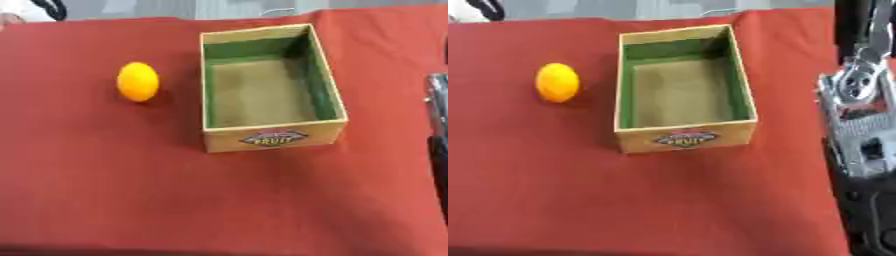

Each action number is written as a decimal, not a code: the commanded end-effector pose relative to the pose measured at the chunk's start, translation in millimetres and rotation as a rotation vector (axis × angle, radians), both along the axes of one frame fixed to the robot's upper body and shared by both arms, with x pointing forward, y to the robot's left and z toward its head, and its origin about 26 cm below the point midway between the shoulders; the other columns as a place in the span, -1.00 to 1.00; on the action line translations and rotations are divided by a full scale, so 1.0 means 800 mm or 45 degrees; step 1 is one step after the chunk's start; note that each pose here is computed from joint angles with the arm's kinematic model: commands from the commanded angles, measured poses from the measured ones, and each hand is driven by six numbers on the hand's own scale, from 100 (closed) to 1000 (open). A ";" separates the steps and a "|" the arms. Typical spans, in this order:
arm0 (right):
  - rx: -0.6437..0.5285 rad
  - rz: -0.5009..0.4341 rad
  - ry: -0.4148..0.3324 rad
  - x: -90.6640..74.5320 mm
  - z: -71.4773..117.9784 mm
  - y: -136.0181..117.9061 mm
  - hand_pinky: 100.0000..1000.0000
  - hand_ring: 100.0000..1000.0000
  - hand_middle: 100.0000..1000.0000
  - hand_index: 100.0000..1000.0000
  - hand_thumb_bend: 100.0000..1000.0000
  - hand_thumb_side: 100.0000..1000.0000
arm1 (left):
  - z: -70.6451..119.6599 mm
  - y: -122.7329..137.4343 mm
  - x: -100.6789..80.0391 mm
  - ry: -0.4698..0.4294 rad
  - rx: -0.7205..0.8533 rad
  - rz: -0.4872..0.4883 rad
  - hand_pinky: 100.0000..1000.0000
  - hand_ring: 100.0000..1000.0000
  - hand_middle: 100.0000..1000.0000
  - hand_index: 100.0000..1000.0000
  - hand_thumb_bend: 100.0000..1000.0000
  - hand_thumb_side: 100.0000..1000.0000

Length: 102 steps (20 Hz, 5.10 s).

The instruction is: Pick up objects on the table and place them in the box.

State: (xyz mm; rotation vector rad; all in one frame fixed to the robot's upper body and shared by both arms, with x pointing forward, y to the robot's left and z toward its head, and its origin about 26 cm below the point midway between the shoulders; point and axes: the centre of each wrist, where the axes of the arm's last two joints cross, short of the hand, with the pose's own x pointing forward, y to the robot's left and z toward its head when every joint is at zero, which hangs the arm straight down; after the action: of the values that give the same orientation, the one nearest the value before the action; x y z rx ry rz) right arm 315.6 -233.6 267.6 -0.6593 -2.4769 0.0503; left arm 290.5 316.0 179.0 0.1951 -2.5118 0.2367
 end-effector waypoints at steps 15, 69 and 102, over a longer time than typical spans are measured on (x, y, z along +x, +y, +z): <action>-0.041 0.037 -0.017 -0.006 0.007 0.004 0.58 0.58 0.17 0.72 -1.00 1.00 | 0.142 0.033 0.046 -0.012 1.216 0.493 0.03 0.02 0.12 0.68 -1.00 0.59; -0.069 0.106 0.044 -0.006 -0.002 0.010 0.59 0.57 0.14 0.70 -1.00 1.00 | 0.070 -0.036 0.260 0.902 2.417 -0.086 0.29 0.52 0.66 1.00 0.49 0.50; -0.066 0.116 0.038 -0.006 0.002 0.010 0.60 0.57 0.13 0.68 -1.00 1.00 | 0.042 -0.029 0.270 0.927 2.307 0.345 -0.22 0.06 0.03 0.53 0.10 -0.04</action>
State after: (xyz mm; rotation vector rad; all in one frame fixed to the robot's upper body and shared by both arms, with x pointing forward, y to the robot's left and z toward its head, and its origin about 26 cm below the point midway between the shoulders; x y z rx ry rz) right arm 314.8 -223.4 258.6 -0.5543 -2.4452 0.1569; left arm 506.0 285.4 194.9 0.9732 -1.2261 -1.7199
